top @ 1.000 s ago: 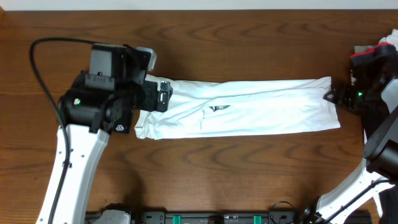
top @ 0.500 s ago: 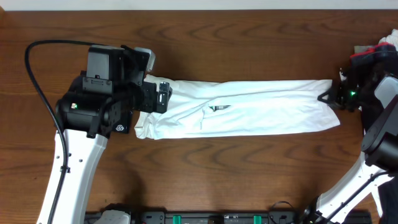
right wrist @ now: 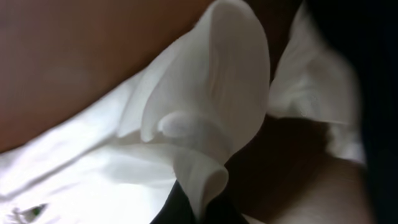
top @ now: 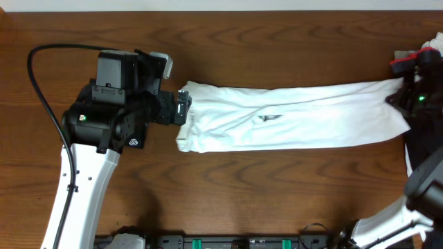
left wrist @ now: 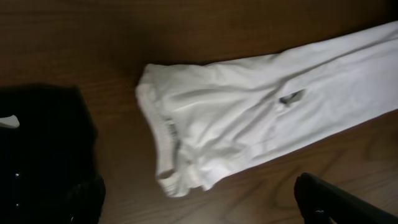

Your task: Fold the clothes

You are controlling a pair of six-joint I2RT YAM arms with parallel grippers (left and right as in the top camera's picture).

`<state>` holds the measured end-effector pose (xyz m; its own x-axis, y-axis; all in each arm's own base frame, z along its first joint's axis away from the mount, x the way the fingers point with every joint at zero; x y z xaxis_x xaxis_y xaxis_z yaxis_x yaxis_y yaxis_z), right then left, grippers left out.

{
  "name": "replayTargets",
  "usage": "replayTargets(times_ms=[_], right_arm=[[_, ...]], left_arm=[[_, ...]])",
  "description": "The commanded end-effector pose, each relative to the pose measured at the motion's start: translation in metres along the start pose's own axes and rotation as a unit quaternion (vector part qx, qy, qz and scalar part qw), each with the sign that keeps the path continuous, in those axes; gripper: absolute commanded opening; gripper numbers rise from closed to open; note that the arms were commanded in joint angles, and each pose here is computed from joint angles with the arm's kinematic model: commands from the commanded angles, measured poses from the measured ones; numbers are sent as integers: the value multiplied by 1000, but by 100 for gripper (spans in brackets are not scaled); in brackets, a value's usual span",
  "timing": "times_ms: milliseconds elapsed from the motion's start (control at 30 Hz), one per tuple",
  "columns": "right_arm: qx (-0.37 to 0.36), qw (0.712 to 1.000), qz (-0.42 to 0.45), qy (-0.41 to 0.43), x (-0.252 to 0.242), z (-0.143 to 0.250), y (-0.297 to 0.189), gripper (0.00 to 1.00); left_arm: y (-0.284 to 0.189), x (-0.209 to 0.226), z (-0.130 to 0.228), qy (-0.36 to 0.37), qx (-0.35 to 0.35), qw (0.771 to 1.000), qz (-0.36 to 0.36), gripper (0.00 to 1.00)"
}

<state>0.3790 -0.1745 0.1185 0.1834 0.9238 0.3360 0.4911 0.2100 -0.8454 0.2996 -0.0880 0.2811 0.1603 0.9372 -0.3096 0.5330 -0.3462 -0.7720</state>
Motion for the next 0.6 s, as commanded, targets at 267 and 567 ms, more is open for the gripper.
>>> replayTargets(times_ms=[267,567], right_arm=[[-19,996,-11,-88,101,-7,-45,1],[66,985,-20,-158,203,33,19,1]], left_arm=[[-3,0,-8,0,-16,1000,-1,99],[-3,0,-9,0,-18,1000,-1,99]])
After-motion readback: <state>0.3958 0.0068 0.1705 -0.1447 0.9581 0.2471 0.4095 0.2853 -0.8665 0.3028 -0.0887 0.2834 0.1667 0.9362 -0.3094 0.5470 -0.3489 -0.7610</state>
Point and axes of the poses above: each gripper's point midway between its finger pads, its own y axis out along the fingers, its own x axis along the line the jaws close on, z = x × y, the point moved 3 cm from there along -y, back along the fingers, and after that the axes turned 10 degrees about -y, right-handed, at the moved point
